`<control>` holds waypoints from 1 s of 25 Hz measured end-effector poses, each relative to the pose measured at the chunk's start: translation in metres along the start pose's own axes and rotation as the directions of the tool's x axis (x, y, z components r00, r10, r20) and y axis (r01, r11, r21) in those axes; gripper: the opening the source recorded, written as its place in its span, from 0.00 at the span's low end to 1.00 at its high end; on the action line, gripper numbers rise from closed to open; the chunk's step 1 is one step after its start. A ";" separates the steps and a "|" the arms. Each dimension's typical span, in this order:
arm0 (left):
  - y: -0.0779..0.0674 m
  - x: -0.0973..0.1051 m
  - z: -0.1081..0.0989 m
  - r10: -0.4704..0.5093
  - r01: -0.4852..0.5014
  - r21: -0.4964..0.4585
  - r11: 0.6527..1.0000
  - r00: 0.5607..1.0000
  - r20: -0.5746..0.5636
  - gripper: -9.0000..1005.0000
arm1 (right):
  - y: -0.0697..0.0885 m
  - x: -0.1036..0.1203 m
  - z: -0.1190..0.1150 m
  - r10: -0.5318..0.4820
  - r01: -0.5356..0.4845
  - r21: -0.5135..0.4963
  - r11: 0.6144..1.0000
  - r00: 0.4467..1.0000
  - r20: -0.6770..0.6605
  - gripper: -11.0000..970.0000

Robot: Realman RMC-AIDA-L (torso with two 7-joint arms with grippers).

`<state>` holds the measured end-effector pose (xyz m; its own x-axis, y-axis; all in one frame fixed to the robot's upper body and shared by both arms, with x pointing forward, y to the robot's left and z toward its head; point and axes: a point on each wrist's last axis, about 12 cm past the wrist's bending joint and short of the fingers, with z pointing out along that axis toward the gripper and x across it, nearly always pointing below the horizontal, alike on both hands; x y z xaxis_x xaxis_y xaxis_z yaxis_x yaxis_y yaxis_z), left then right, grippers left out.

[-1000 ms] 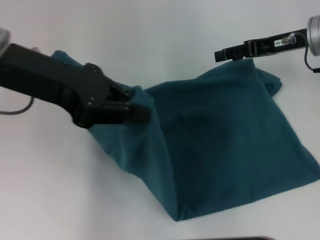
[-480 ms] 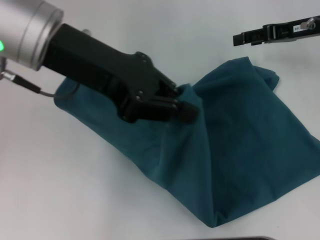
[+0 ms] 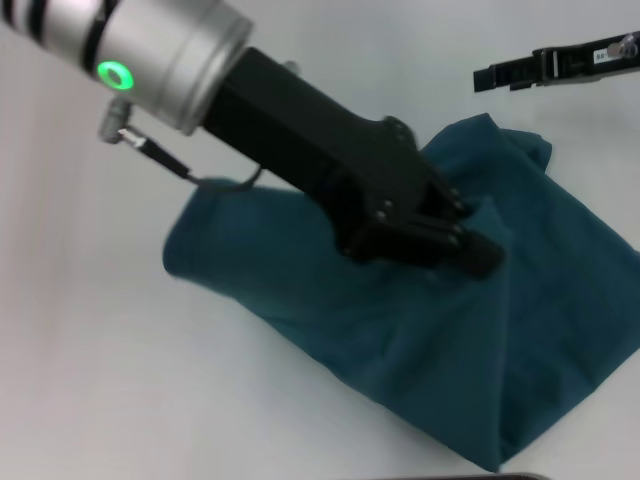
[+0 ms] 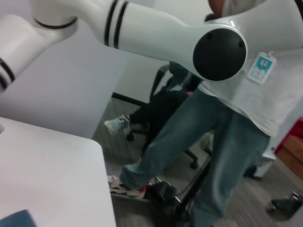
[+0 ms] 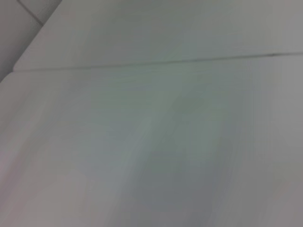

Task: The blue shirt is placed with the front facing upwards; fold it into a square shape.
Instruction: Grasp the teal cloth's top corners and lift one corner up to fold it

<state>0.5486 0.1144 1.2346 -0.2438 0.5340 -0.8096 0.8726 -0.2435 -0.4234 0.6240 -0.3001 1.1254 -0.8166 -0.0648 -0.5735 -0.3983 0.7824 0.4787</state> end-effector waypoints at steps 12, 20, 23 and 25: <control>0.012 -0.010 0.017 0.025 -0.026 -0.002 1.000 0.998 -0.056 0.05 | 0.035 0.025 0.019 -0.049 0.009 -0.191 0.982 0.977 -0.206 0.60; 0.013 -0.010 0.016 0.032 -0.032 -0.006 0.999 0.998 -0.050 0.05 | 0.052 0.040 0.031 -0.111 0.027 -0.235 0.972 0.931 -0.349 0.55; 0.013 -0.011 0.017 0.037 -0.037 -0.004 0.999 0.998 -0.054 0.05 | 0.053 0.040 0.029 -0.112 0.020 -0.241 0.970 0.921 -0.373 0.40; 0.013 -0.011 0.018 0.038 -0.038 -0.002 0.999 0.998 -0.054 0.05 | 0.055 0.042 0.028 -0.114 0.011 -0.258 0.966 0.915 -0.387 0.31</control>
<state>0.5549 0.0913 1.2306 -0.1877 0.5672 -0.8019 0.8821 -0.2618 -0.3916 0.5797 -0.2427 1.1096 -0.8633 -0.3882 -0.3224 -0.5020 0.5952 0.6275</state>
